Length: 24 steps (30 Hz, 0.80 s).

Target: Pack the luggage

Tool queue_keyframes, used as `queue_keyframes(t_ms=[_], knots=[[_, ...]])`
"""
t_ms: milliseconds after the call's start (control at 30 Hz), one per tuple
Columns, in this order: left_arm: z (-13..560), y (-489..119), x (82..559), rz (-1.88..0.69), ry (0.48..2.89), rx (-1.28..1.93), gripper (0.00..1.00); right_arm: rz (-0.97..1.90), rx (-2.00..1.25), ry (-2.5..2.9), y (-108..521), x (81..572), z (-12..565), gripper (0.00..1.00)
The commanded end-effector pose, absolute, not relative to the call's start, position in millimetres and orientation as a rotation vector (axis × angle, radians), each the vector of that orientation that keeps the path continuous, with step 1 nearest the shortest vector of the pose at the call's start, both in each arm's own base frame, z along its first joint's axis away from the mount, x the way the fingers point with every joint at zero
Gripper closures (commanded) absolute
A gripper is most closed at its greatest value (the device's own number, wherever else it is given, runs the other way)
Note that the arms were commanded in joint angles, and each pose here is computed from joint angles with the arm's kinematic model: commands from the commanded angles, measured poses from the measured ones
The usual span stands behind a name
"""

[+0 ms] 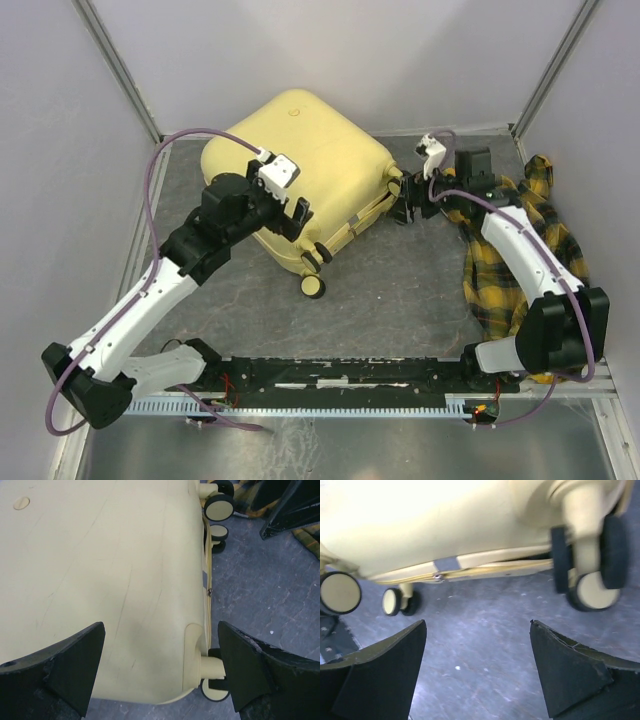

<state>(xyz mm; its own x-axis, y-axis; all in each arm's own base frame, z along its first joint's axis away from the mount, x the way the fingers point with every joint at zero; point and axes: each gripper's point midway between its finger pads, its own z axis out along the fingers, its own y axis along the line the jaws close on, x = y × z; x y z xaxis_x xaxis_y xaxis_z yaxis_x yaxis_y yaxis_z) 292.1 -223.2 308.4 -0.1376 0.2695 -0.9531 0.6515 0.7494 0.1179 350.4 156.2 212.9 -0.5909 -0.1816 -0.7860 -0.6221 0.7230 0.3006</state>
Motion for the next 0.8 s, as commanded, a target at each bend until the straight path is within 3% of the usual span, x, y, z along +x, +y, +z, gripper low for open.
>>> queue_keyframes(t_ms=[0,300,767], knots=[[326,-205,272,-0.402,1.682,0.857,0.00,0.982,-0.505,2.007,188,337,219,0.09],[315,-191,272,-0.381,1.684,0.922,0.04,1.088,-0.540,1.938,227,318,176,0.16],[313,-200,271,-0.461,1.669,0.983,0.07,1.092,-0.541,1.924,269,328,129,0.31]])
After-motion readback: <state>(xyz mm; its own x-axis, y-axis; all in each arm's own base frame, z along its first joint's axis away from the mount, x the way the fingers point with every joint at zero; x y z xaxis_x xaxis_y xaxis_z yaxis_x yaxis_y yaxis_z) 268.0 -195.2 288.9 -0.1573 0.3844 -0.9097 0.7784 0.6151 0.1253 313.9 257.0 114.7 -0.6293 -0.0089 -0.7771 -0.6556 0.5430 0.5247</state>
